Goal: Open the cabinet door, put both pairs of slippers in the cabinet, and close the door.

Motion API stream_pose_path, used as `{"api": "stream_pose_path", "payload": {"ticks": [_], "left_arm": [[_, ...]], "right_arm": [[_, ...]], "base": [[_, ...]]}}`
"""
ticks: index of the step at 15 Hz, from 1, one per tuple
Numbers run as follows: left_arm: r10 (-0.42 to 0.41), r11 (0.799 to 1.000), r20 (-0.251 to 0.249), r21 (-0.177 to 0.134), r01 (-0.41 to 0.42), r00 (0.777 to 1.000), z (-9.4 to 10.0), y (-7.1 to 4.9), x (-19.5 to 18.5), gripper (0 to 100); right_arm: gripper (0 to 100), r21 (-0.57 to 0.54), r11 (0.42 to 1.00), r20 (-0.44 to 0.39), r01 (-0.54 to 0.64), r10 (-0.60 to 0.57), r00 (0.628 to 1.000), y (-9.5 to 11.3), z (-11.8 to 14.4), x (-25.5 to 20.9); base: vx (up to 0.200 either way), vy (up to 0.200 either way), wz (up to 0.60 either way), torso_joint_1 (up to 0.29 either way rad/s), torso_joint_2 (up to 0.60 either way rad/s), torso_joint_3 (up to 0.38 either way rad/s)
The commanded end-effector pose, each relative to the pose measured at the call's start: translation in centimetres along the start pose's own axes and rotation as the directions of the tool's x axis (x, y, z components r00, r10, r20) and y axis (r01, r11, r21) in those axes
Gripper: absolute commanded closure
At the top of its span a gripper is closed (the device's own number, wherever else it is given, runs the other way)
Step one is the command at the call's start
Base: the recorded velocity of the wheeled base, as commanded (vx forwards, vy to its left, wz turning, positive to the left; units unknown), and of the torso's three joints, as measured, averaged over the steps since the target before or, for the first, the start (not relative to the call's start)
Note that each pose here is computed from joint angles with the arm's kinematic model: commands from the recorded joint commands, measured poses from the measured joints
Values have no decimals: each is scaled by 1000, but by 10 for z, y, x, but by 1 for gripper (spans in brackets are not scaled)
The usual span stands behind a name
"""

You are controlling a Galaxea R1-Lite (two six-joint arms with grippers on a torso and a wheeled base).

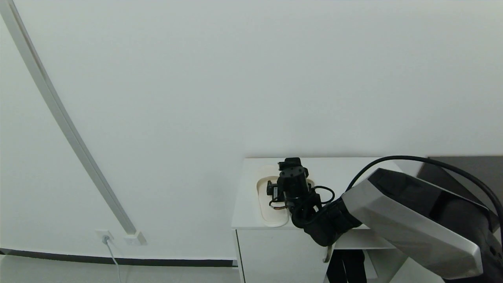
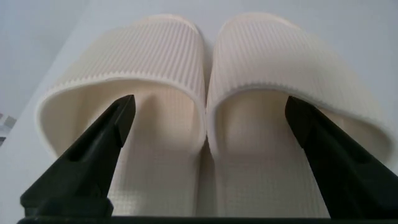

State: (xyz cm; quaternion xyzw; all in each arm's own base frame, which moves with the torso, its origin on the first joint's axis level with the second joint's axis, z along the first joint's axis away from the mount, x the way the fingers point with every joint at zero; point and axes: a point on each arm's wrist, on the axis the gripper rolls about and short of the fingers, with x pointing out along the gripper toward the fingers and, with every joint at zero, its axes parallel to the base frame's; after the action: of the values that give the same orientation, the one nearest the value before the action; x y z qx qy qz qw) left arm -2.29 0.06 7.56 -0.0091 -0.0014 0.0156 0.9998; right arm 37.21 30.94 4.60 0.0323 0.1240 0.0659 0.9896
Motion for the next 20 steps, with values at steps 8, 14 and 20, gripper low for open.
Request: {"api": "stream_pose_path", "payload": {"ticks": [8, 14, 20], "left_arm": [[2, 1000, -1, 0, -2, 1000, 0, 0, 0, 100], [2, 1000, -1, 0, -2, 1000, 0, 0, 0, 100], [2, 1000, -1, 0, -2, 1000, 0, 0, 0, 100]], "right_arm": [[100, -2, 1000, -3, 2, -2, 1000, -1, -5, 2], [100, 12, 998, 30, -54, 53, 998, -5, 17, -14], [100, 2, 975, 42, -223, 223, 974, -36, 46, -83]], "base": [[0, 0, 0, 0, 0, 0], [0, 0, 0, 0, 0, 0], [0, 0, 0, 0, 0, 0]]}}
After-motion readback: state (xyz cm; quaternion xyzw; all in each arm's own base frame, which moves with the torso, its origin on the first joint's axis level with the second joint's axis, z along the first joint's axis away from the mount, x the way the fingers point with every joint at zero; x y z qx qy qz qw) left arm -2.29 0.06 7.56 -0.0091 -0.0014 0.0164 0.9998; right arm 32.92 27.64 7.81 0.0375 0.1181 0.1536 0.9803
